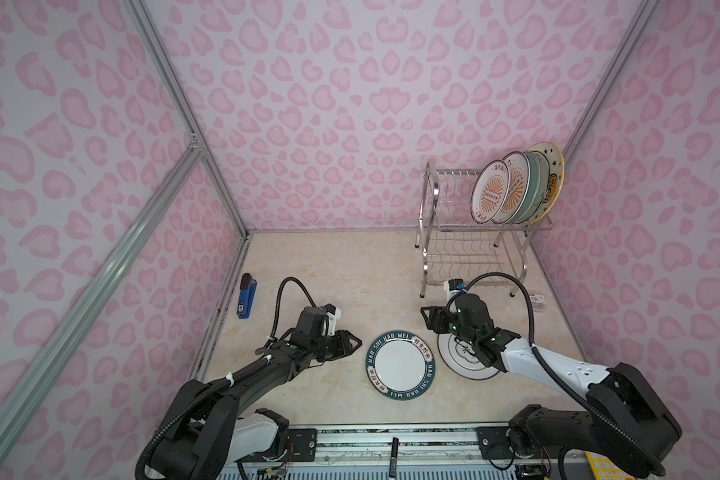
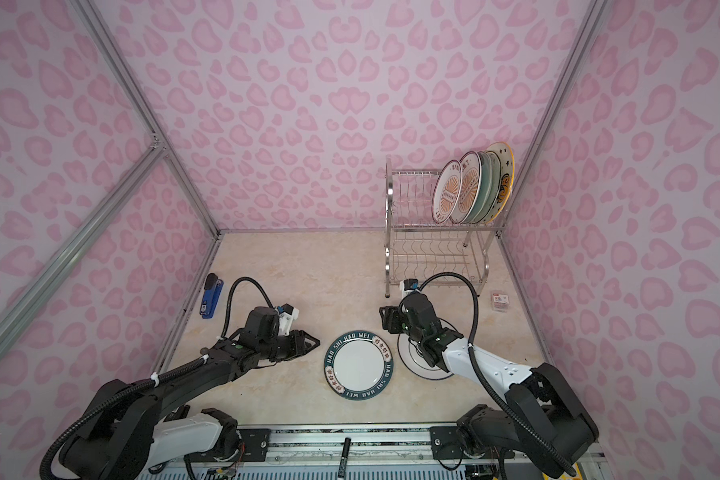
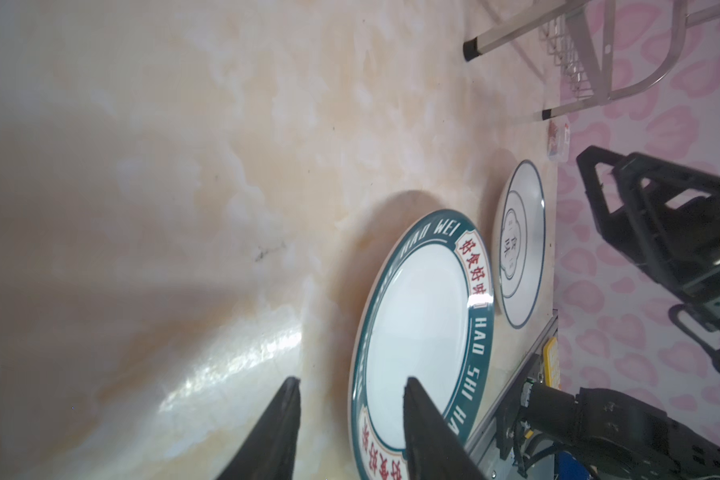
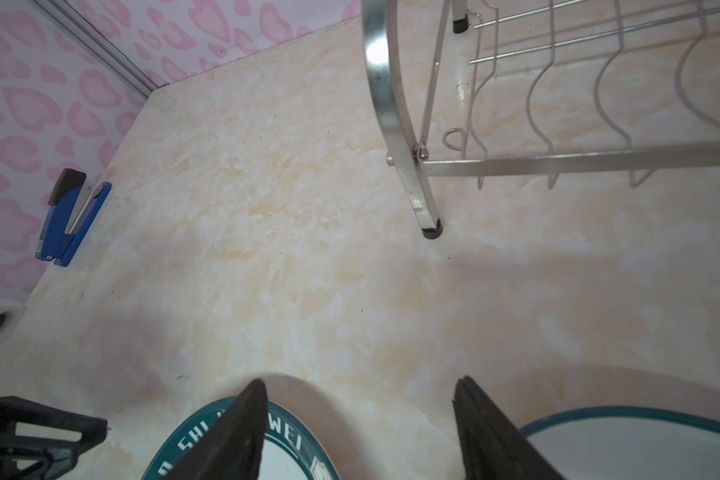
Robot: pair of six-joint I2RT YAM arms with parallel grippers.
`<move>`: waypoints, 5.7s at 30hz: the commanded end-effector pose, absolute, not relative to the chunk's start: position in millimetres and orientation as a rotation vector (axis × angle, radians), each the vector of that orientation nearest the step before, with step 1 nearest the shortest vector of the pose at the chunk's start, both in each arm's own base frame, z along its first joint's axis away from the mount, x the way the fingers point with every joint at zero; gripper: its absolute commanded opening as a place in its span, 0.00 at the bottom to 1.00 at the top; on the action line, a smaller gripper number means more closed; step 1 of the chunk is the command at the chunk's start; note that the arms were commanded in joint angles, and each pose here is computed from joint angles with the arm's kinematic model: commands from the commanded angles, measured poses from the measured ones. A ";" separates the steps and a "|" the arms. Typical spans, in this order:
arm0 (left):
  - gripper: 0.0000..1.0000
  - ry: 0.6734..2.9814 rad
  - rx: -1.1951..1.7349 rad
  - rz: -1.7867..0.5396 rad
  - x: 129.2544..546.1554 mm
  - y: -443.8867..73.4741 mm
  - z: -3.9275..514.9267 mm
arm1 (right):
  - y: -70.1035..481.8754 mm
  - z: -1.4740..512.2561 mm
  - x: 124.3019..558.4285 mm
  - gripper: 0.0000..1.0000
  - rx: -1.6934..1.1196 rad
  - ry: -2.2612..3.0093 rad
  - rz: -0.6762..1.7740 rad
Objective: Load the plates into the dish rack
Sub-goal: 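Grip the green-rimmed plate's rim with the left gripper and tilt it up, then slide the green-rimmed plate away with the left gripper while the right gripper approaches, then grip the upright green-rimmed plate's rim with the right gripper while the left gripper holds it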
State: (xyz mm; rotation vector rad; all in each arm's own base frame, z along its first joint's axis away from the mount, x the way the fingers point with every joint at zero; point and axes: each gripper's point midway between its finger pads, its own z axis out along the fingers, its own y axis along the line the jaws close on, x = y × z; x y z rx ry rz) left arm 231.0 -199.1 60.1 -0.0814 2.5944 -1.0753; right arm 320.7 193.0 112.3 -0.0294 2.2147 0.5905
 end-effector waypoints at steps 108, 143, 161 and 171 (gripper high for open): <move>0.03 2.530 -0.142 -1.165 247.3 -212.6 81.2 | 197.7 155.5 313.7 0.70 -0.029 2.107 0.637; 0.03 2.219 -0.142 -1.141 316.2 -186.8 169.4 | 232.6 194.2 319.1 0.68 0.056 1.967 1.106; 0.03 2.103 -0.110 -1.200 314.4 -189.3 192.2 | 253.2 177.2 321.5 0.64 0.061 1.987 1.193; 0.03 2.114 -0.107 -1.208 314.2 -190.8 188.6 | 269.5 177.9 321.8 0.44 0.035 1.978 1.260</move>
